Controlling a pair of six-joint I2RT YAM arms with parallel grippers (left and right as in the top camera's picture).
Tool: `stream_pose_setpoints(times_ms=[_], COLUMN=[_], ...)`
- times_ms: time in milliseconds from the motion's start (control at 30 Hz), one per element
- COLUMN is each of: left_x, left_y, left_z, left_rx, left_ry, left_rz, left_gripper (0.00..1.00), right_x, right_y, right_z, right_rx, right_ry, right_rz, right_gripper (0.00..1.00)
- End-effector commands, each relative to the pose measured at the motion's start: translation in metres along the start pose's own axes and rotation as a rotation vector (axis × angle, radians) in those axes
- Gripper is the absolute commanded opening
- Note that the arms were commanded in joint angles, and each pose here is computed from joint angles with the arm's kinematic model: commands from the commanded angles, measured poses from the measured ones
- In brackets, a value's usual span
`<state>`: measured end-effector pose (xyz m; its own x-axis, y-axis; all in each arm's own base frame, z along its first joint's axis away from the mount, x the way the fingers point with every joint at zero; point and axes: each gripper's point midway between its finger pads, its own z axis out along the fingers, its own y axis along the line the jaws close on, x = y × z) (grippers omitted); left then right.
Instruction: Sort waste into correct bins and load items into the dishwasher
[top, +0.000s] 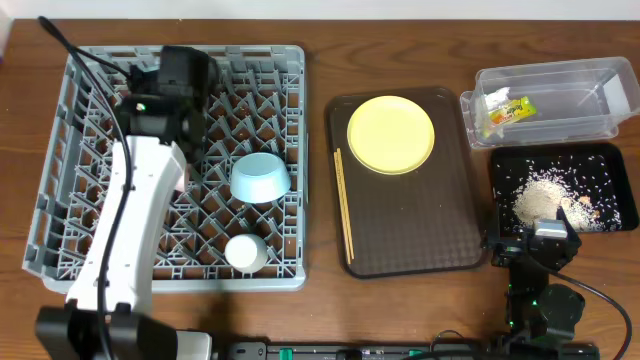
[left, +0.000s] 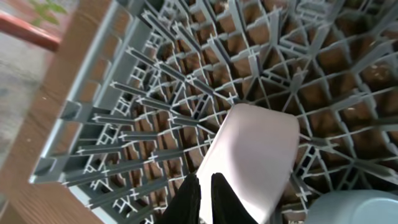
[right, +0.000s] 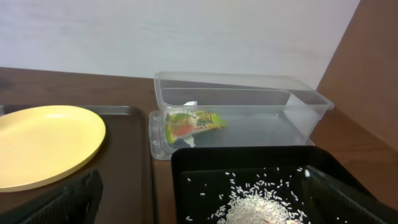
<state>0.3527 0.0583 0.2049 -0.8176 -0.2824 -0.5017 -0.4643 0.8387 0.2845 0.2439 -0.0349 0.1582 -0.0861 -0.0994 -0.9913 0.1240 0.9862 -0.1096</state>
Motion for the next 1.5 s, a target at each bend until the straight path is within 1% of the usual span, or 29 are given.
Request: stream_pose_setpoints(times_ms=[0,67,167,233,500,567,633,700,767,867,900,1000,1067,1100,1200,1233,1333,1467], left_x=[0.009,0.015,0.033,0.040,0.065,0.065,0.063,0.060,0.056,0.049,0.046,0.042,0.042,0.041,0.039,0.040,0.043,0.045], left_y=[-0.014,-0.020,-0.041,-0.050,-0.065,-0.066,-0.065,-0.063,-0.065,-0.067,-0.066,-0.067,-0.066,-0.064,-0.064,-0.067,-0.080,-0.100], left_z=[0.020,0.028,0.026,0.020,-0.013,-0.015,-0.018,-0.023,-0.034,-0.056,-0.062,-0.075,-0.076,-0.073,-0.057,-0.052,-0.034,-0.010], left_rx=[0.048,0.049,0.148,0.192,0.253,0.256,0.262,0.271,0.309,0.375,0.386,0.417,0.413,0.396,0.340,0.338,0.331,0.340], left_ry=[0.082,0.120,0.200,0.225,0.263,0.257,0.246,0.230,0.211,0.158,0.135,0.082,0.073,0.071,0.063,0.067,0.093,0.119], left_rz=[0.038,0.057,0.083,0.097,0.170,0.174,0.161,0.139,0.129,0.115,0.120,0.148,0.162,0.166,0.199,0.217,0.253,0.354], left_gripper=[0.09,0.09,0.06,0.06,0.06,0.11,0.23,0.27,0.30,0.31,0.34,0.35,0.36,0.34,0.24,0.22,0.22,0.22], right_x=[0.001,0.001,0.001,0.001,0.001,0.001,0.001,0.001,0.001,0.001,0.001,0.001,0.001,0.001,0.001,0.001,0.001,0.001], right_y=[-0.003,-0.003,-0.003,-0.003,-0.003,-0.003,-0.003,-0.003,-0.003,-0.003,-0.003,-0.003,-0.003,-0.003,-0.003,-0.003,-0.003,-0.003], right_z=[0.000,0.000,0.000,0.000,0.000,0.000,0.000,0.000,0.000,0.000,0.000,0.000,0.000,0.000,0.000,0.000,0.000,0.000], right_rx=[0.013,0.013,0.013,0.013,0.013,0.013,0.013,0.013,0.013,0.013,0.013,0.013,0.013,0.013,0.013,0.013,0.013,0.013], right_ry=[-0.001,-0.001,-0.001,-0.001,-0.001,-0.001,-0.001,-0.001,-0.001,-0.001,-0.001,-0.001,-0.001,-0.001,-0.001,-0.001,-0.001,-0.001], right_rz=[0.011,0.011,0.012,0.012,0.012,0.011,0.012,0.012,0.012,0.012,0.012,0.012,0.012,0.012,0.012,0.011,0.011,0.011], right_gripper=[0.99,0.99,0.99,0.99,0.99,0.99,0.99,0.99,0.99,0.99,0.99,0.99,0.99,0.99,0.99,0.99,0.99,0.99])
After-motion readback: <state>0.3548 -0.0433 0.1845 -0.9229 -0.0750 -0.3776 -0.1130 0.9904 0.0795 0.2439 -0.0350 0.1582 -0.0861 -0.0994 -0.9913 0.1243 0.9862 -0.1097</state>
